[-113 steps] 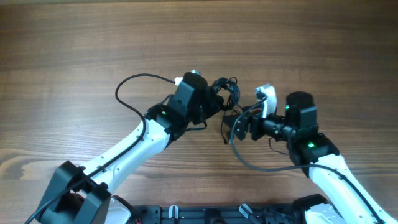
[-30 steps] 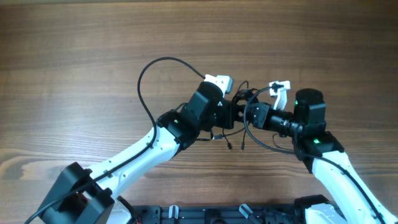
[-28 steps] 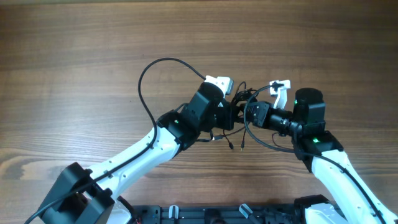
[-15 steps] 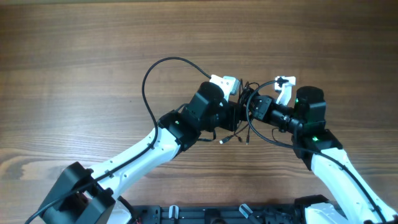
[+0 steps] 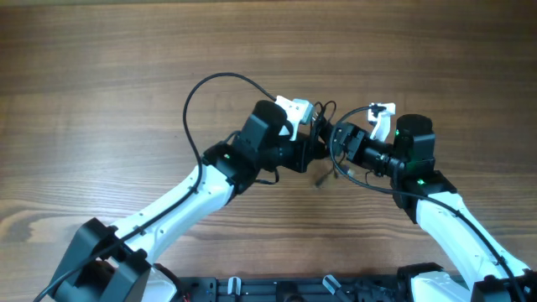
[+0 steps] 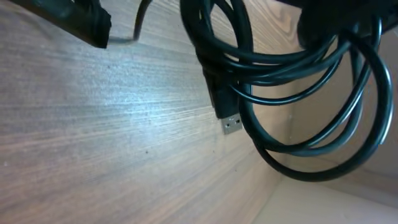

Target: Untangle cables

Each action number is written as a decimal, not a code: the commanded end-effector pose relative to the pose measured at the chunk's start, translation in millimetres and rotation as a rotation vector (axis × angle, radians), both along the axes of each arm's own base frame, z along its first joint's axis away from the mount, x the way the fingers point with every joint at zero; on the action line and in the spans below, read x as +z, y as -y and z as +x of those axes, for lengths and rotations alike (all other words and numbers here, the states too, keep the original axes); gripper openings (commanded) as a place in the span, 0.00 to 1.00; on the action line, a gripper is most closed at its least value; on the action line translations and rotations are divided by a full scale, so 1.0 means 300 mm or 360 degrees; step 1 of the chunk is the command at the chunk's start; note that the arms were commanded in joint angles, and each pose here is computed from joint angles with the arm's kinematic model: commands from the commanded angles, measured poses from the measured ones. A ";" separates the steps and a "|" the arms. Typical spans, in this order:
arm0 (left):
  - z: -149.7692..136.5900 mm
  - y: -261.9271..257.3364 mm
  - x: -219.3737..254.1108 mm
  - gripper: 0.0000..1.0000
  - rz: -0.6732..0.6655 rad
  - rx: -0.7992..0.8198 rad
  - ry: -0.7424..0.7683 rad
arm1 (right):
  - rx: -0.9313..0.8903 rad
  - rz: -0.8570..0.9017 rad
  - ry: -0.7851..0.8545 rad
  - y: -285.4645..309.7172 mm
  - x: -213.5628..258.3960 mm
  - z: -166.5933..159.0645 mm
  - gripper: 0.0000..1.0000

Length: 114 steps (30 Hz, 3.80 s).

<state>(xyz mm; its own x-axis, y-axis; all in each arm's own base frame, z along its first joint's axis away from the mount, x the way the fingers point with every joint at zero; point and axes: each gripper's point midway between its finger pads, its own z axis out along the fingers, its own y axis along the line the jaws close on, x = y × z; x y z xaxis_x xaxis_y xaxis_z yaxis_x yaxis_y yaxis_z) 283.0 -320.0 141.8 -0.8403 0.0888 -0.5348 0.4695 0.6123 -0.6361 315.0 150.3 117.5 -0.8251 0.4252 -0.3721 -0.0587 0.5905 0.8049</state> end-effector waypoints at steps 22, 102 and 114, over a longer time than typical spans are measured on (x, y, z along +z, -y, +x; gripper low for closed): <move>-0.153 -0.098 0.094 0.04 -0.0365 -0.0766 0.0085 | 0.0125 -0.0467 0.0630 0.142 0.133 0.014 1.00; 0.030 -0.070 0.107 0.04 -0.0394 0.0029 -0.0428 | 0.0303 0.0250 0.0182 0.210 0.029 -0.106 1.00; -0.161 0.000 0.225 0.04 -0.0613 -0.0644 -0.0265 | 0.0632 0.0274 0.0614 0.118 0.149 -0.115 0.92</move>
